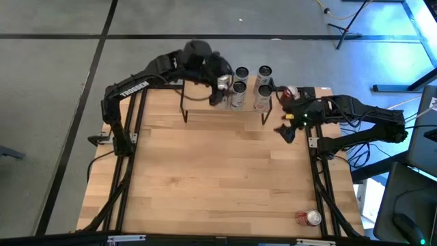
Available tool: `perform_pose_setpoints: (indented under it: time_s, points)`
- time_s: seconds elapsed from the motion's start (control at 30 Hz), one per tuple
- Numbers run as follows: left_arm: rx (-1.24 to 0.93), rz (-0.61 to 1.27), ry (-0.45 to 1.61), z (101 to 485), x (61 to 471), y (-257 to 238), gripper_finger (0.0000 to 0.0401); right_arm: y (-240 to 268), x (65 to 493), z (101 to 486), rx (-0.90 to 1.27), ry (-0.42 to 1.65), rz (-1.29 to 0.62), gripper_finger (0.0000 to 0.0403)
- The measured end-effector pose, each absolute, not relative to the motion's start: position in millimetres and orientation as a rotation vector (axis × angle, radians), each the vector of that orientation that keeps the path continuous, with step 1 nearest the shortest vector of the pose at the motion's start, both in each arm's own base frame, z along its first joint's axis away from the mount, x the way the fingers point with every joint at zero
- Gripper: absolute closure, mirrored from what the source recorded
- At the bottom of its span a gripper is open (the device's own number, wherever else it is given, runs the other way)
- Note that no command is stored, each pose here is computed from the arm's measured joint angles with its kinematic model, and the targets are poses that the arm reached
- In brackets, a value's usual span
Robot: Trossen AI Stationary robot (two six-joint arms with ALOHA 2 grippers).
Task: Place canned beverage on shelf
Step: Put the bottom red soda can on the shelf
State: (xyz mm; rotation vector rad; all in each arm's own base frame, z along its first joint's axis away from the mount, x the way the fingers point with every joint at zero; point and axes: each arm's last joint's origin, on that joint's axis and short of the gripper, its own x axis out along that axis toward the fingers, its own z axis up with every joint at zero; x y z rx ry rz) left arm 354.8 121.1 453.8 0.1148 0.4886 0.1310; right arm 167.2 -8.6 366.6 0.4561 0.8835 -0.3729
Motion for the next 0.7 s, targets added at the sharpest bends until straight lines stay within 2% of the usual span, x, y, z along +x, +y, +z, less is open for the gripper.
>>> perform_pose_setpoints:
  time_s: [0.27,0.53,0.7]
  points:
    - [0.152,-0.082,0.485,453.0,373.3,30.0,0.0064,53.4,159.2,366.4,0.525,0.969,-0.103,0.0091]
    - [-0.064,-0.067,0.521,443.5,374.5,-51.3,0.0064,125.2,141.8,356.8,0.535,1.101,0.070,0.0091]
    - [-0.209,-0.040,0.589,422.2,369.7,-101.6,0.0064,163.4,136.9,340.6,0.523,1.201,0.070,0.0091]
